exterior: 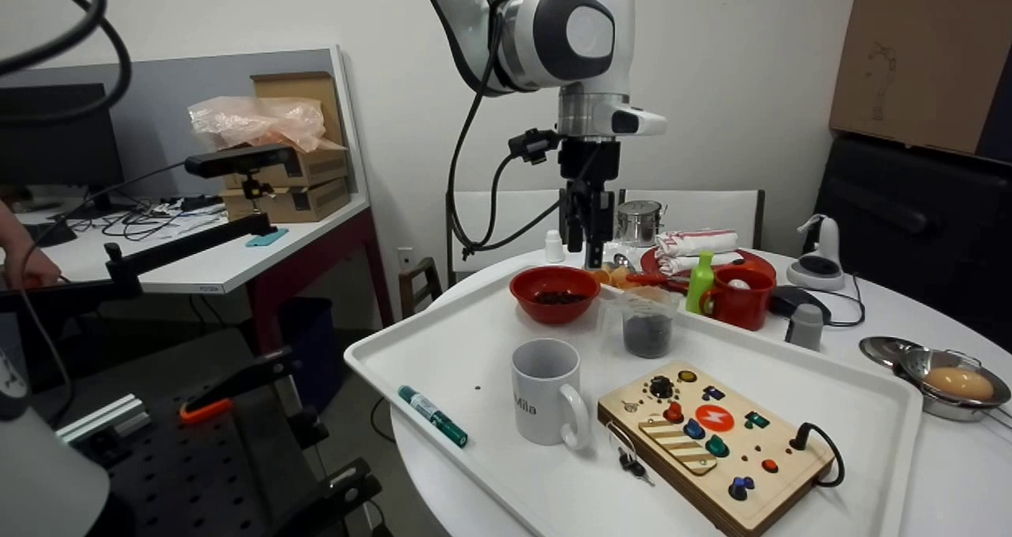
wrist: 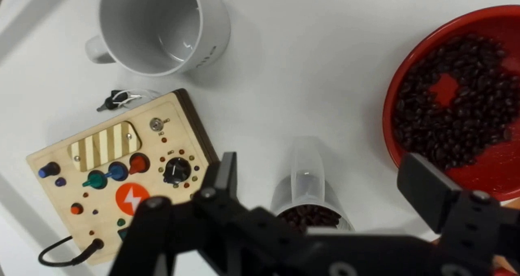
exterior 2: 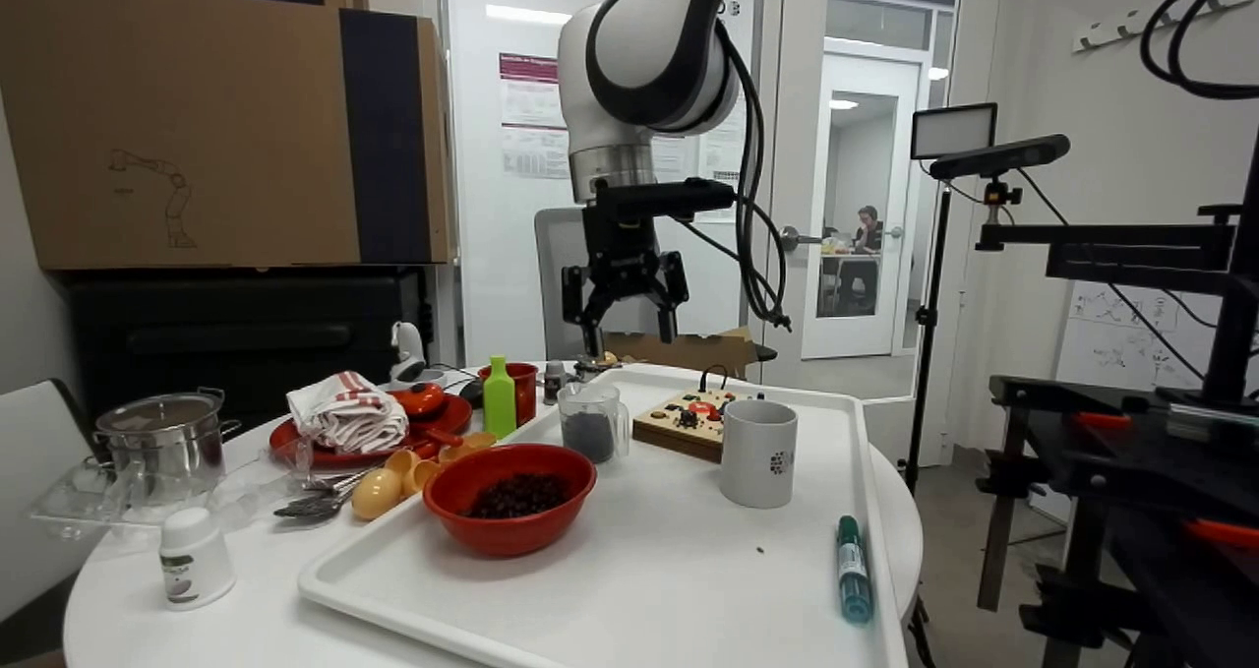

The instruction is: Pour the contents in the clear jug into the red bowl

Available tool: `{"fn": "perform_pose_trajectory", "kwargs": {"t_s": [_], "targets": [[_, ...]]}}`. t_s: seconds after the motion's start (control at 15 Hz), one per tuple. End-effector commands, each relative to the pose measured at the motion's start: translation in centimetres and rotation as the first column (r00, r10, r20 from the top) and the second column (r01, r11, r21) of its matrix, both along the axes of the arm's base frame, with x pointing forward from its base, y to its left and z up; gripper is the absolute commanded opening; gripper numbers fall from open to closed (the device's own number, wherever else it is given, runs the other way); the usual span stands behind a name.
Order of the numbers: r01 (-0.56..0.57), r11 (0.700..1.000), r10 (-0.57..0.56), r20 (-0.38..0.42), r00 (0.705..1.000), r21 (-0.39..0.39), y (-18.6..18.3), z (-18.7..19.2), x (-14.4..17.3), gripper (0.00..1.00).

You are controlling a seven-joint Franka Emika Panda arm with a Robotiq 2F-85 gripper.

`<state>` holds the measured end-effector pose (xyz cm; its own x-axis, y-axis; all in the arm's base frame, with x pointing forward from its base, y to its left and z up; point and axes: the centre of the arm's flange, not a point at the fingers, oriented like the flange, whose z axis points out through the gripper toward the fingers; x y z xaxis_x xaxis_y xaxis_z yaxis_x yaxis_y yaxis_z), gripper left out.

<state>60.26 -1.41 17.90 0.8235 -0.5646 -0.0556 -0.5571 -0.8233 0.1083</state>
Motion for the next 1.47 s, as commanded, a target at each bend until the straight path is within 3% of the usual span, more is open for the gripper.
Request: {"fn": "perform_pose_trajectory", "kwargs": {"t_s": [0.0,0.27,0.33,0.53,0.73,1.4], "targets": [[0.005,0.997,-0.005,-0.005,1.000,0.083,-1.4,-2.9,2.5,1.00],[-0.114,0.986,0.117,-0.024,0.993,0.120,-2.7,-4.5,3.4,1.00],[-0.066,0.994,0.068,-0.020,0.997,0.089,-2.2,-4.0,1.7,1.00],[-0.103,0.990,0.105,-0.017,0.994,0.096,-2.6,-4.5,2.2,1.00],[-0.078,0.995,0.078,-0.003,0.997,0.055,-2.0,-4.8,1.9,1.00],[-0.060,0.998,0.060,0.020,0.998,0.022,-1.8,-6.0,2.6,1.00]]}}
